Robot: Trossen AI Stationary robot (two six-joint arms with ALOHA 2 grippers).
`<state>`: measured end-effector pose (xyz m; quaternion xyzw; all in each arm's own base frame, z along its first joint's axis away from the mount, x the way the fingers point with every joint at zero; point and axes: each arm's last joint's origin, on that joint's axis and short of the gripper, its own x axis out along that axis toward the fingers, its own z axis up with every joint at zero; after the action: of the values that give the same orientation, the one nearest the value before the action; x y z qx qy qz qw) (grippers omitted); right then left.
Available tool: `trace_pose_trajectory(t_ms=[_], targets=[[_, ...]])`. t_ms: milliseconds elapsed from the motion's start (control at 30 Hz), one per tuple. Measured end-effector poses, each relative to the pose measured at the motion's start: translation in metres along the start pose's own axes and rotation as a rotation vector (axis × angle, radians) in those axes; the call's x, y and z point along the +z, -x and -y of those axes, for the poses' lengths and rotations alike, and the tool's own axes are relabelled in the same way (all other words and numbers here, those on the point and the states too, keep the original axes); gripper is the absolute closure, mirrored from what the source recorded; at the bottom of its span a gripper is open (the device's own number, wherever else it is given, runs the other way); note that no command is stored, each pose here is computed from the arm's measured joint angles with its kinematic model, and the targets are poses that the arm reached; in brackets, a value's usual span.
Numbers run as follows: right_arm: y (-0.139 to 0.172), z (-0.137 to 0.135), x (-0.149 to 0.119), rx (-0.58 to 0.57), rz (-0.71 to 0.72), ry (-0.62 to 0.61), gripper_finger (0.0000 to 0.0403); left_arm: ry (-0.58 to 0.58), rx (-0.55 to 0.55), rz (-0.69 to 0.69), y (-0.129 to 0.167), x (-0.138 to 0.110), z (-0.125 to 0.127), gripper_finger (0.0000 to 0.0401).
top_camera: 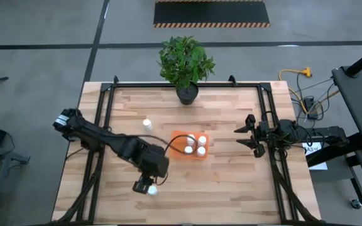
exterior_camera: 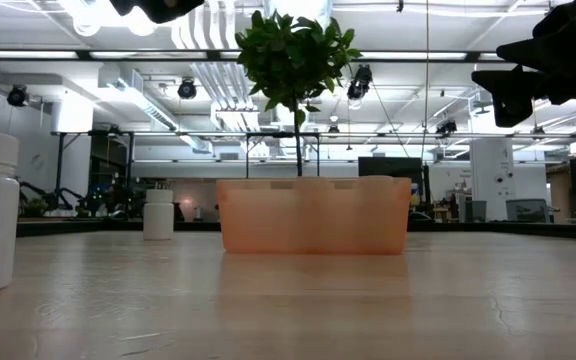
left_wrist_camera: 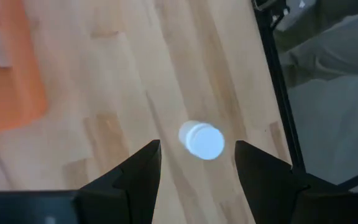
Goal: Pick and place pill bottles into a basket
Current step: Put the white pill bottle into the orange bin
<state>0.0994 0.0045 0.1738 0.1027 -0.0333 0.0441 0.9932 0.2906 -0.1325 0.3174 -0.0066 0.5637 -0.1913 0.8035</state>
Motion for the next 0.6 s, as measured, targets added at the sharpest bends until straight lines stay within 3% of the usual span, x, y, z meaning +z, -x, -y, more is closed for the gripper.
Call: trace_pose_trajectory(t_ms=[400,600], targets=[[0.000,0.000,0.000,0.000,-0.001,-0.002,0.0199,-0.002,0.030,0.003,-0.029,-0.014,0.029,0.0214],[0.000,0.000,0.000,0.000,0.000,-0.001,0.0199,0.064,-0.045,0.000,-0.048,-0.021,0.030,0.0214]])
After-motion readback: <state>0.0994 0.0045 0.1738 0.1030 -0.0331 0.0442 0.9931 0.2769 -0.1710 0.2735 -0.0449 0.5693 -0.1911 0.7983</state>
